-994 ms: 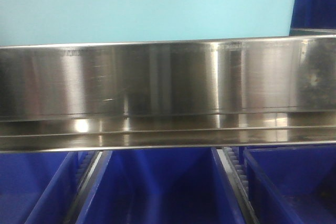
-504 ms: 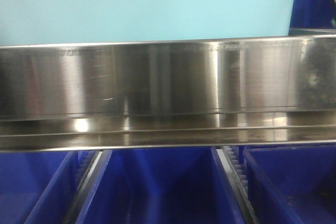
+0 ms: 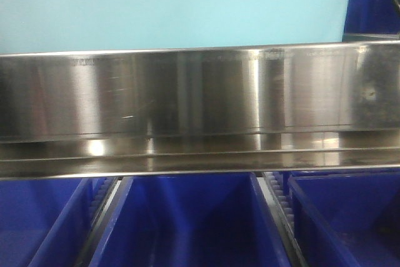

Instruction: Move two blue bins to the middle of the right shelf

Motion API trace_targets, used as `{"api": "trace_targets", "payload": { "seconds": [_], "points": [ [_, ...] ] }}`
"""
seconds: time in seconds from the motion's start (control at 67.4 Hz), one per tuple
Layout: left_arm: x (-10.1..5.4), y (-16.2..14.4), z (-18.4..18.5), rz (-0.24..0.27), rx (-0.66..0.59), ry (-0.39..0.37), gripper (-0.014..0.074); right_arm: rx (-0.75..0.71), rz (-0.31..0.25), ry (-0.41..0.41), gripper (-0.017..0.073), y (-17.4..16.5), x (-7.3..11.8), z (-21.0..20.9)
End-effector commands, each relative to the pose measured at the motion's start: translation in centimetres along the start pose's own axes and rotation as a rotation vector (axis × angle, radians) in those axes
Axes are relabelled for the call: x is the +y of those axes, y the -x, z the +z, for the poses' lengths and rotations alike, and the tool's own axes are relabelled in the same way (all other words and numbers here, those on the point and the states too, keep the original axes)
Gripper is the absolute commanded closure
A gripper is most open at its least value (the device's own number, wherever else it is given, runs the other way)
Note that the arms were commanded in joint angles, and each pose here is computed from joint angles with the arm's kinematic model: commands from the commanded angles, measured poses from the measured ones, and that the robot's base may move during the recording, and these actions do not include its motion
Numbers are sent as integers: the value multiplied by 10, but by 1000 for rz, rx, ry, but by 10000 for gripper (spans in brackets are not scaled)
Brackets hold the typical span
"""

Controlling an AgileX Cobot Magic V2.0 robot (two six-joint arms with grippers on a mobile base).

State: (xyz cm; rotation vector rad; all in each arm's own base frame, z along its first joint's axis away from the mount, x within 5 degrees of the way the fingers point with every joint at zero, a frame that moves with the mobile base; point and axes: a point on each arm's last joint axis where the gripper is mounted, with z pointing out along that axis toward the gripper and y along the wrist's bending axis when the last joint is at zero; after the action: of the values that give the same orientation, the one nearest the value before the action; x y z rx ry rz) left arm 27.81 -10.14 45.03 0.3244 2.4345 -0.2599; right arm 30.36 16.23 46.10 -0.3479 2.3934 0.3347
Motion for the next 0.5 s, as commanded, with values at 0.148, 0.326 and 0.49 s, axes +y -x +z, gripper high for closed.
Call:
{"api": "trace_targets", "payload": {
  "seconds": [0.148,0.326,0.49],
  "points": [
    [-3,1,-12,13,-51,-20,704,-57,12,76,711,2,7,-14],
    [-3,1,-12,30,-50,-19,704,-65,3,49,711,3,4,-15],
    [-3,1,-12,37,-50,-19,704,-54,-1,32,711,1,2,-11]
  ]
}}
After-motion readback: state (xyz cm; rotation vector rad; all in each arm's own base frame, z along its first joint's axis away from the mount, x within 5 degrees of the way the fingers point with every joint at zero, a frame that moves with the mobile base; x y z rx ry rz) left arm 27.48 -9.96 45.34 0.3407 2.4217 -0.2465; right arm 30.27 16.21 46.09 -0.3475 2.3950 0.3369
